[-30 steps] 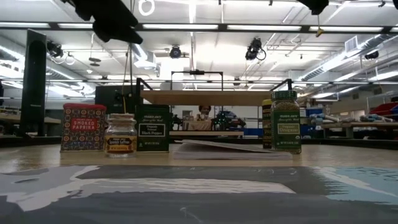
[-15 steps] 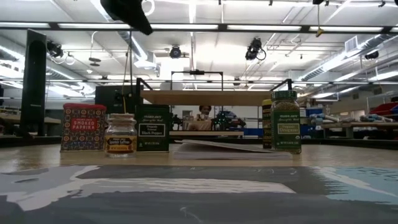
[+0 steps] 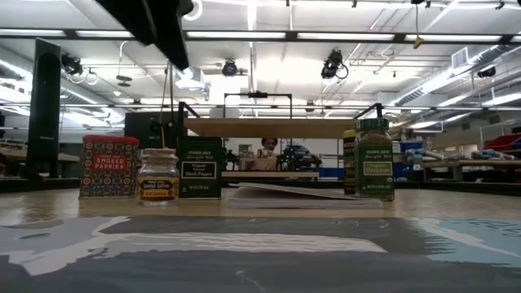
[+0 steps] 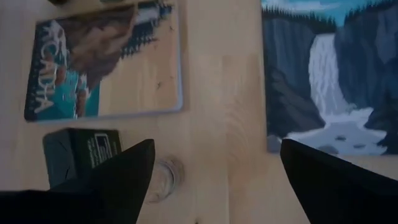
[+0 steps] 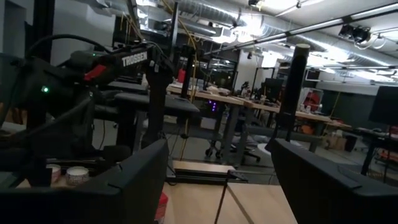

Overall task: Shelf spices
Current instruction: Put the brown seasoning bottle on the shelf

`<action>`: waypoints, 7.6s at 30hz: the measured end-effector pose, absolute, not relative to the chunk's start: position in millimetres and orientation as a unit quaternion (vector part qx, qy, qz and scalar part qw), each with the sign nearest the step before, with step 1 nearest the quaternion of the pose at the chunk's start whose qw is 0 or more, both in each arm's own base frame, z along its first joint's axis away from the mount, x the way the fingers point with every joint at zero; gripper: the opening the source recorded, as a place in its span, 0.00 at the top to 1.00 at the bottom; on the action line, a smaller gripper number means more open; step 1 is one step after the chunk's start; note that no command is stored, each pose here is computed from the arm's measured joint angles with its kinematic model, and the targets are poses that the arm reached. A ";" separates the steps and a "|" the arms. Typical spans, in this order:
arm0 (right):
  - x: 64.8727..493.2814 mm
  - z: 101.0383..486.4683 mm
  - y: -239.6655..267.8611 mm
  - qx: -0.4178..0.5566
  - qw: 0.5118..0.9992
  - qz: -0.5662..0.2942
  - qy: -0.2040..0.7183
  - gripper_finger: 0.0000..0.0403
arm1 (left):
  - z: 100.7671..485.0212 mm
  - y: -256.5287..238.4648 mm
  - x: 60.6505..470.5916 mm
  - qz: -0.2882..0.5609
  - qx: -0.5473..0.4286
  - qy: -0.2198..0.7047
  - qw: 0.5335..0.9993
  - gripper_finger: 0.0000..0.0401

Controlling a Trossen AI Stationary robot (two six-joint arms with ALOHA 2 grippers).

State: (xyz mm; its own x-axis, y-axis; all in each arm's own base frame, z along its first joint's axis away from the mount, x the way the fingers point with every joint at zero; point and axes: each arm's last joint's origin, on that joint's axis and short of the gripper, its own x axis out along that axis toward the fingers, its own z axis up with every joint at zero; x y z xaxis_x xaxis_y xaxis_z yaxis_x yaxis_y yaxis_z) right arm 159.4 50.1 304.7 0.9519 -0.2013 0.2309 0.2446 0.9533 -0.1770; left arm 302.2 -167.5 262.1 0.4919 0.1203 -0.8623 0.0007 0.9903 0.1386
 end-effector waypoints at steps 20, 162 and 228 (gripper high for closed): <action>160.3 303.1 48.5 -0.107 0.982 -0.119 -0.097 0.29 | 250.5 -165.7 294.0 0.022 0.090 0.562 0.822 0.12; 156.2 309.8 50.6 -0.098 0.980 -0.114 -0.128 0.33 | 182.8 -54.5 278.0 0.141 -0.113 0.574 0.798 0.26; 156.6 309.0 50.4 -0.100 0.981 -0.115 -0.124 0.33 | 177.5 -63.6 303.0 0.117 -0.001 0.642 0.758 0.56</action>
State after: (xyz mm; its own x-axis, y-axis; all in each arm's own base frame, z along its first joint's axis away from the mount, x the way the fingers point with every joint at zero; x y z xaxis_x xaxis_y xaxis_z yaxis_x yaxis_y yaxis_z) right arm 156.6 50.4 309.0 0.9427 -0.2004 0.2666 0.2499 0.9538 -0.1667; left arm 303.0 -63.6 177.5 0.1486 0.1757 -0.9732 -0.1775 0.9729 0.1485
